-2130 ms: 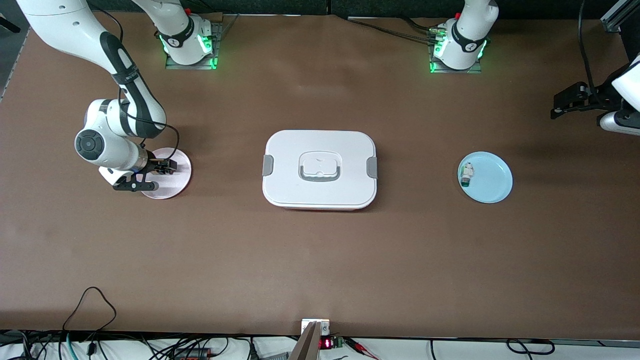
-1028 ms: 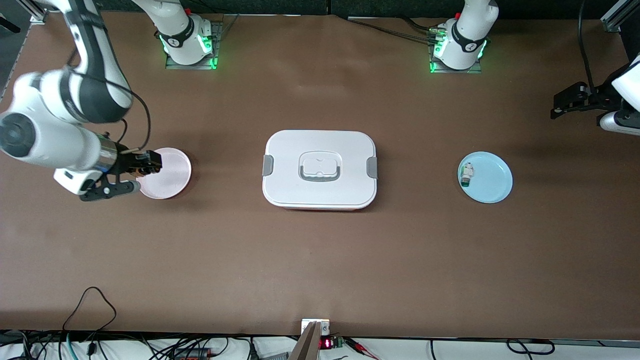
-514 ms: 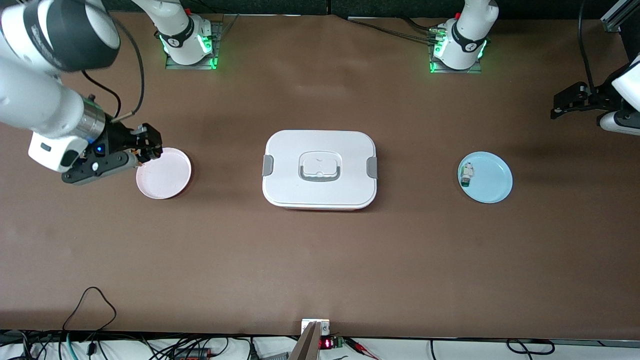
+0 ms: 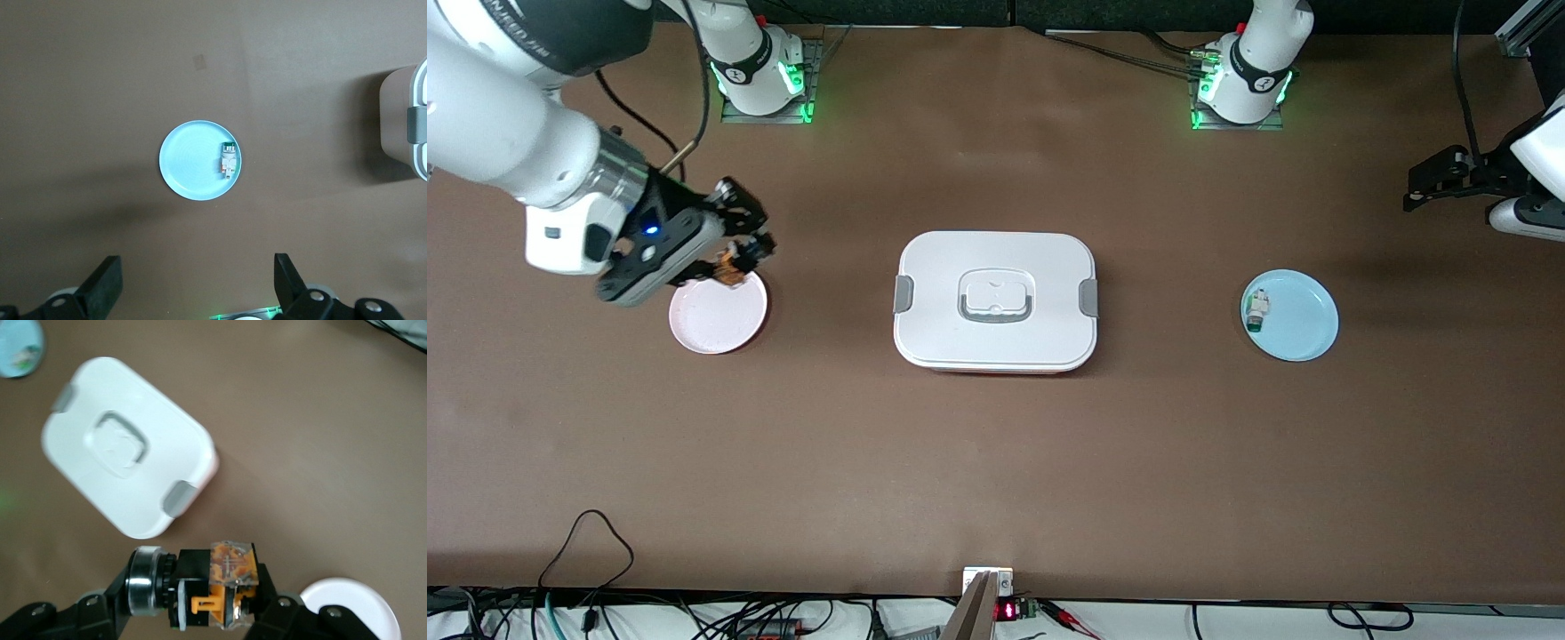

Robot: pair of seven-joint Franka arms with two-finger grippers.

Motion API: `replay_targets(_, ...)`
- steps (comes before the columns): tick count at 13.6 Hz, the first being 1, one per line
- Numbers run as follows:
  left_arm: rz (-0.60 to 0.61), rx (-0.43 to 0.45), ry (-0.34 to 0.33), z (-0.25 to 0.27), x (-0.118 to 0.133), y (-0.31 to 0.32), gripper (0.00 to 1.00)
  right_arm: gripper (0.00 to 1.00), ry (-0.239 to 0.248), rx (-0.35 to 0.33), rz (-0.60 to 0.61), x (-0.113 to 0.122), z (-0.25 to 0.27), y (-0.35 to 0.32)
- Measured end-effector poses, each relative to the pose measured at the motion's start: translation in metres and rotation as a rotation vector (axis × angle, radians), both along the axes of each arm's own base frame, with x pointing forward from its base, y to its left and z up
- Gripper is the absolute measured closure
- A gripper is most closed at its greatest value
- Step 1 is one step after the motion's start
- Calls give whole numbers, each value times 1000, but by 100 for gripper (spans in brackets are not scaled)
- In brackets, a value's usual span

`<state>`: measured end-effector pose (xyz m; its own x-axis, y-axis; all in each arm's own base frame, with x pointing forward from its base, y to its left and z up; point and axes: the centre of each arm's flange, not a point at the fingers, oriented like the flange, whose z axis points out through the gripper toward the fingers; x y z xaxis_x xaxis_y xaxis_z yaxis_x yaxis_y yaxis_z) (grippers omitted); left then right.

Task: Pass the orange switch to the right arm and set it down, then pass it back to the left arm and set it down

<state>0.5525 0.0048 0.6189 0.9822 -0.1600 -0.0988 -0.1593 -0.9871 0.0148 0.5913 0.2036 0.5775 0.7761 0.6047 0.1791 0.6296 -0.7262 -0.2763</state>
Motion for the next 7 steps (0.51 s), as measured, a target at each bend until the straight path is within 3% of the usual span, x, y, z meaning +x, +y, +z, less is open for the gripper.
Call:
replay_targets(3,0,0,0,0,0,0,0,28,-73,114,164,-10,14,32)
replay_targets(7,0,0,13,-1,-2,0,0,28,-206,333,373,-15,24,68)
